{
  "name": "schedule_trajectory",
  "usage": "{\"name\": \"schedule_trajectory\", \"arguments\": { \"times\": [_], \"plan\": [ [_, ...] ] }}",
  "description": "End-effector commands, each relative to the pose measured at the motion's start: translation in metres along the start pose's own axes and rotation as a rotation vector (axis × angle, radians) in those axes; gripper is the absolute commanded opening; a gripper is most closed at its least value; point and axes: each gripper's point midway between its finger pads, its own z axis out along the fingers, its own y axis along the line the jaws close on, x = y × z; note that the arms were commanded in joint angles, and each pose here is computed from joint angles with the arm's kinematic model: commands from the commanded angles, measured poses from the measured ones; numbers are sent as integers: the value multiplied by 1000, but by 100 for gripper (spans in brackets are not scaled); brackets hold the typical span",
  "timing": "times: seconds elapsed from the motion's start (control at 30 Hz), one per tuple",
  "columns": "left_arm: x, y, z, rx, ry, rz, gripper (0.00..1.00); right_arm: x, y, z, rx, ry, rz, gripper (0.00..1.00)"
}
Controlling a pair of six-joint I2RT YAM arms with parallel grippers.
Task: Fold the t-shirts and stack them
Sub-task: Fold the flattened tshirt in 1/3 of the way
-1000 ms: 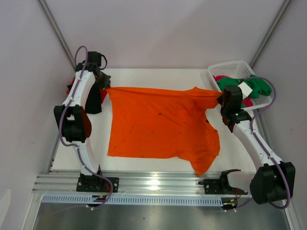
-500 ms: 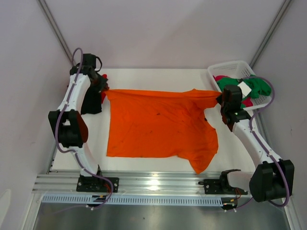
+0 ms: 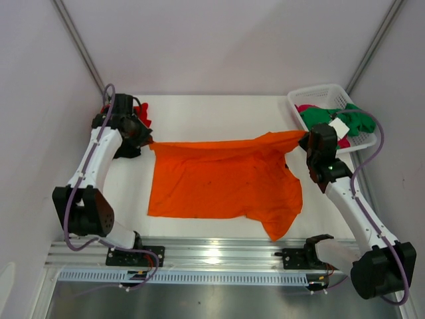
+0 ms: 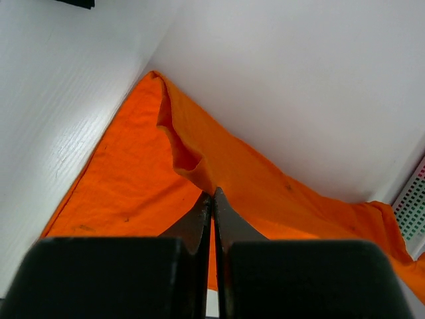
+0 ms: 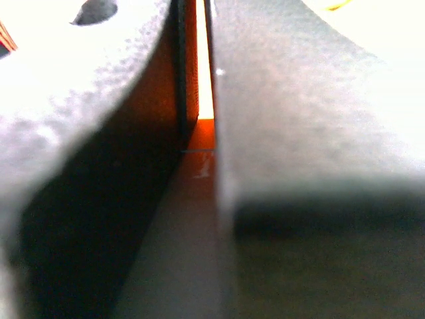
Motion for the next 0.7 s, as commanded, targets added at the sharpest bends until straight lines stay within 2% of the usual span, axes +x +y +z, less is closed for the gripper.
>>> {"name": "schedule_trajectory", "arguments": {
  "times": [0.0, 0.47, 0.67],
  "plan": [
    [-4, -4, -14, 49, -49, 40, 1, 2, -1, -10, -1, 5, 6, 0],
    [-2, -4, -22, 57, -45, 56, 1, 1, 6, -32, -47, 26, 9, 0],
    [19, 0, -22, 73, 39, 55, 1, -3, 15, -38, -86, 36, 9, 0]
  ]
}}
